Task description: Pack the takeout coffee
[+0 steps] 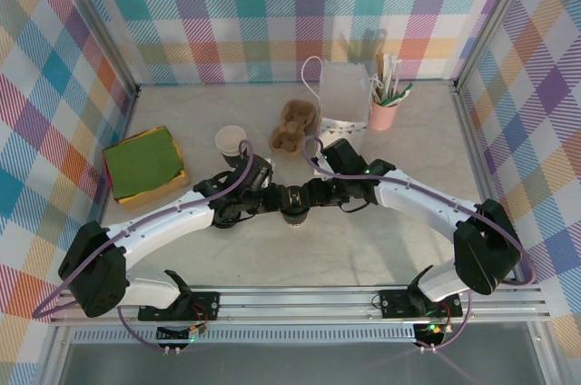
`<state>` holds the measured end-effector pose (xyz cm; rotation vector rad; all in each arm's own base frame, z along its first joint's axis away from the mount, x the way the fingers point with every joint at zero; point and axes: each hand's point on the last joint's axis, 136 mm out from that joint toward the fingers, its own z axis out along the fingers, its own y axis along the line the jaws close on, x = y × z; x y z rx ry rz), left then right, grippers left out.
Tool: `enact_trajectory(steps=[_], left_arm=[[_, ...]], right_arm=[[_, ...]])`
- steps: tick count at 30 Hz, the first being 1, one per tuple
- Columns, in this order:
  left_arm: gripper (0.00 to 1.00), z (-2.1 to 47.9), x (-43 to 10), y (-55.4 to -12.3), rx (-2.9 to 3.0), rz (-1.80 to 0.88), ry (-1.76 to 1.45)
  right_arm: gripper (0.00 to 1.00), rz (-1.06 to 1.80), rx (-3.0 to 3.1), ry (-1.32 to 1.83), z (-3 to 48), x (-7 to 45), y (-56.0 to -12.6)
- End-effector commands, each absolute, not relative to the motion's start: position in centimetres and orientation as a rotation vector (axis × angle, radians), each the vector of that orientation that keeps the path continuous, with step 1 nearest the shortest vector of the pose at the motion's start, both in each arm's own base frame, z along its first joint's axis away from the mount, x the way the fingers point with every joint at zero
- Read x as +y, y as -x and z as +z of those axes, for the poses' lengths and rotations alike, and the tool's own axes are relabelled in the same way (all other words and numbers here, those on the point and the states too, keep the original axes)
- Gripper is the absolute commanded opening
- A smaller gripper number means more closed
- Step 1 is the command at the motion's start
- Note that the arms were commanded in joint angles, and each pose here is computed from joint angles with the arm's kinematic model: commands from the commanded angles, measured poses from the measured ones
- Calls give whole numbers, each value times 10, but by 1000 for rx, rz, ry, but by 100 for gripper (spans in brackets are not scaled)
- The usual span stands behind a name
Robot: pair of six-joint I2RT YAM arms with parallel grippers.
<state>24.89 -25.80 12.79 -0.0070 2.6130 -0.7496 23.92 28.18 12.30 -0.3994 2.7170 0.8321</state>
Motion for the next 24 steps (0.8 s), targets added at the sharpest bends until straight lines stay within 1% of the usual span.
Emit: enact_trajectory(steps=[1, 5, 10, 13, 15, 17, 19, 24], left_arm=[[34, 78, -231, -222, 2801, -589, 44], [34, 91, -234, -226, 2776, -612, 38], [40, 118, -242, -234, 2727, -642, 6], [47, 131, -247, -239, 2700, -666, -8], [53, 140, -250, -243, 2679, -672, -12], [54, 146, -251, -247, 2662, -674, -22], [60, 151, -253, -249, 2653, -675, -31], [68, 166, -254, -259, 2619, -651, -50]], right_arm=[[47, 710, 2835, 373, 93, 261, -226], [48, 724, 2811, 383, 102, 263, -228], [49, 768, 2758, 399, 125, 271, -235], [52, 788, 2733, 405, 137, 275, -238], [55, 804, 2710, 409, 146, 278, -241], [57, 818, 2692, 412, 154, 280, -243], [61, 835, 2668, 416, 165, 282, -244], [67, 826, 2601, 412, 189, 279, -247]])
